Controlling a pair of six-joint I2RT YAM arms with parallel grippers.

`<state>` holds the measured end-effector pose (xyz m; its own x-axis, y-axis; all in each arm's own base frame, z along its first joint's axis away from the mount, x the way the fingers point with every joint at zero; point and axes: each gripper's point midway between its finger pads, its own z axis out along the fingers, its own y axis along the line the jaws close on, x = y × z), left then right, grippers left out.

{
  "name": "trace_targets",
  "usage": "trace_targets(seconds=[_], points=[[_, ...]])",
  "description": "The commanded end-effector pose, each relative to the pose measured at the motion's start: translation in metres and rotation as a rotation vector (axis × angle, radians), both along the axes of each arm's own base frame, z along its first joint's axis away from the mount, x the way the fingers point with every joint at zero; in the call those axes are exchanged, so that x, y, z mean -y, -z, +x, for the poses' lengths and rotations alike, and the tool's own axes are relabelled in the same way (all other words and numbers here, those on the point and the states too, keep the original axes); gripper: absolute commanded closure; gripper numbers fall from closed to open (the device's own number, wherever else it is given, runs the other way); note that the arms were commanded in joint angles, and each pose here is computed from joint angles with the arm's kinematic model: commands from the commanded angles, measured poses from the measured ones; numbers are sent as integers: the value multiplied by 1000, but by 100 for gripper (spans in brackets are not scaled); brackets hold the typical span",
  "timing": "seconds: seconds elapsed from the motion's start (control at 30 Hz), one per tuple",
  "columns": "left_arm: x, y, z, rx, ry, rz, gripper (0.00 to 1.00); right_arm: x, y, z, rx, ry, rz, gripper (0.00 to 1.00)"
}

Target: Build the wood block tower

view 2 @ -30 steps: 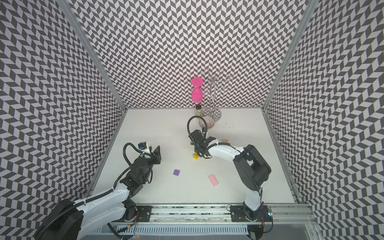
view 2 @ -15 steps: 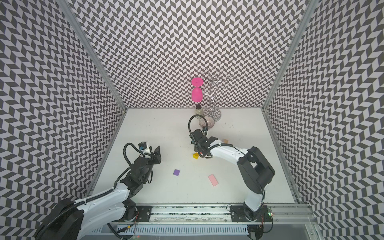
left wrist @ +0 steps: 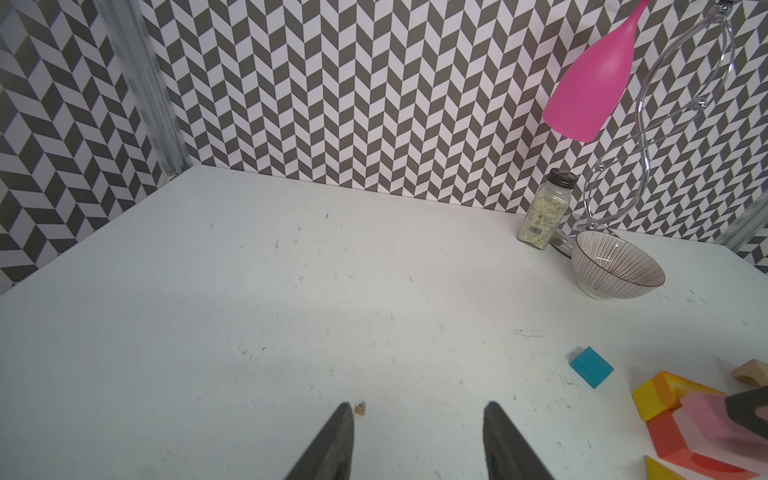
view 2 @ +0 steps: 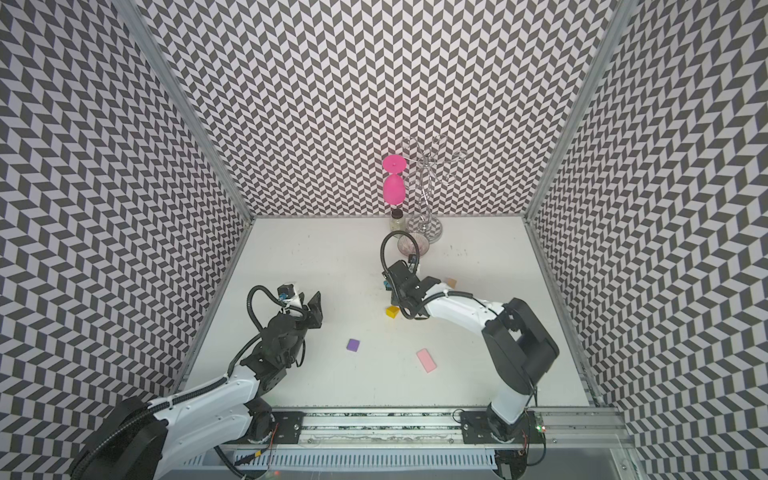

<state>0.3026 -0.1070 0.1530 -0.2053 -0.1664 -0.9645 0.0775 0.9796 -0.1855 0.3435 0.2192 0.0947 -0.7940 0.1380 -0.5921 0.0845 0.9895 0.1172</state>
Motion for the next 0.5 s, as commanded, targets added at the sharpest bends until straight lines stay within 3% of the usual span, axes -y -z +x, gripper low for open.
trace_targets(seconds=[0.0,0.23,0.37,0.47], points=[[29,-9,-2,11,149,-46,48,15,-20,-4,97,29,45,39],[103,-12,-15,-33,505,-118,48,34,9,-35,123,19,133,53],[137,-6,-15,-65,588,-80,49,28,25,-39,117,-25,184,63],[158,2,-14,-95,627,-45,49,25,35,-37,97,-48,184,63]])
